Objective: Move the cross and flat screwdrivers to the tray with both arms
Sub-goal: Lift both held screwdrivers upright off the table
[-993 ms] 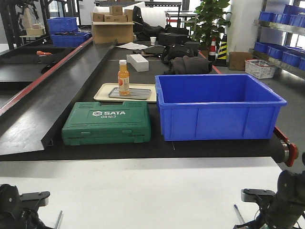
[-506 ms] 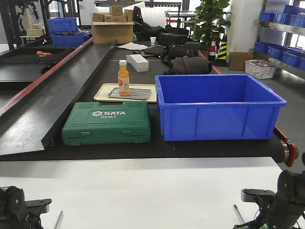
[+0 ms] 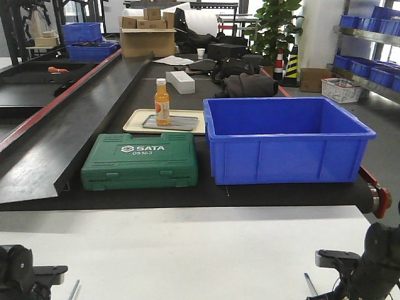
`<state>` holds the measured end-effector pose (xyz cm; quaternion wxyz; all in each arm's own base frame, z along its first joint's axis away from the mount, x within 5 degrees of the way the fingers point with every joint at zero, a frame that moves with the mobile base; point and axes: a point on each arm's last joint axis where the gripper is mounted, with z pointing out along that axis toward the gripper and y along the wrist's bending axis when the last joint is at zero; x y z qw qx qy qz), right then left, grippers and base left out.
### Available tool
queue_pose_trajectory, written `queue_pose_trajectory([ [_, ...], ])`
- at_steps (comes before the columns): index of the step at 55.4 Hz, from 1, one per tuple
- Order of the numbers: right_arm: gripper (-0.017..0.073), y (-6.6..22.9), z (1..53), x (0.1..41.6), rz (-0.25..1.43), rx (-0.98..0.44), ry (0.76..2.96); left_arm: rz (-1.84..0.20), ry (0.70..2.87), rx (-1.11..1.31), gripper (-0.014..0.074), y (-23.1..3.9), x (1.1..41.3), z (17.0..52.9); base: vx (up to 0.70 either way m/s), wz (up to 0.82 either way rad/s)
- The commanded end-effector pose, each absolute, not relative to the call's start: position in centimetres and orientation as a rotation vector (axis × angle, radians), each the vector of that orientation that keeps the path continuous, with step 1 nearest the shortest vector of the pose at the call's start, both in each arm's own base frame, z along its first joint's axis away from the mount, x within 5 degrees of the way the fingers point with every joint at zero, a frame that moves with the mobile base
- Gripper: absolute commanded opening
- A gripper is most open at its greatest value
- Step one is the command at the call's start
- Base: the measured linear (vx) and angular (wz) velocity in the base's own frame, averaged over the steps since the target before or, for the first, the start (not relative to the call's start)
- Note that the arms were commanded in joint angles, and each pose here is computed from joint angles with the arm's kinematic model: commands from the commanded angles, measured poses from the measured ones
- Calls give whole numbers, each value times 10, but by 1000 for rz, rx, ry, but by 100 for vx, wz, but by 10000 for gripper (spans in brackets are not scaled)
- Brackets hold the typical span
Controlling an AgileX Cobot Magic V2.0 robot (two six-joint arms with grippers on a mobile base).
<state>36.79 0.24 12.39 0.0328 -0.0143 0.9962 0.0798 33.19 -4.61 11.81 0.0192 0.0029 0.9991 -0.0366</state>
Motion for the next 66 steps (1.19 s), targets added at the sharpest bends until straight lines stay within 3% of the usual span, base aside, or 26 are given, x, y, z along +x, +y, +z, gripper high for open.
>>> queue_pose_trajectory([
  [1,-8,6,181,368,298,-58,2899,-121,3001,11,-6,-46,330,156,0,0],
  [8,-8,13,230,358,368,-55,2742,-144,2801,12,-6,-45,326,205,0,0],
  [16,-8,26,280,327,395,-170,2550,-166,2587,16,-6,-43,311,262,0,0],
  [27,-8,32,324,270,342,-188,2297,-224,2288,-5,-6,-38,260,326,0,0],
  [37,-8,28,344,214,295,-152,2107,-247,2037,-23,-6,-30,205,347,0,0],
  [53,-8,25,356,137,271,-155,1906,-191,1808,78,-6,-19,116,349,0,0],
  [66,-8,25,367,100,263,-167,1773,-165,1638,109,-6,-14,75,362,0,0],
])
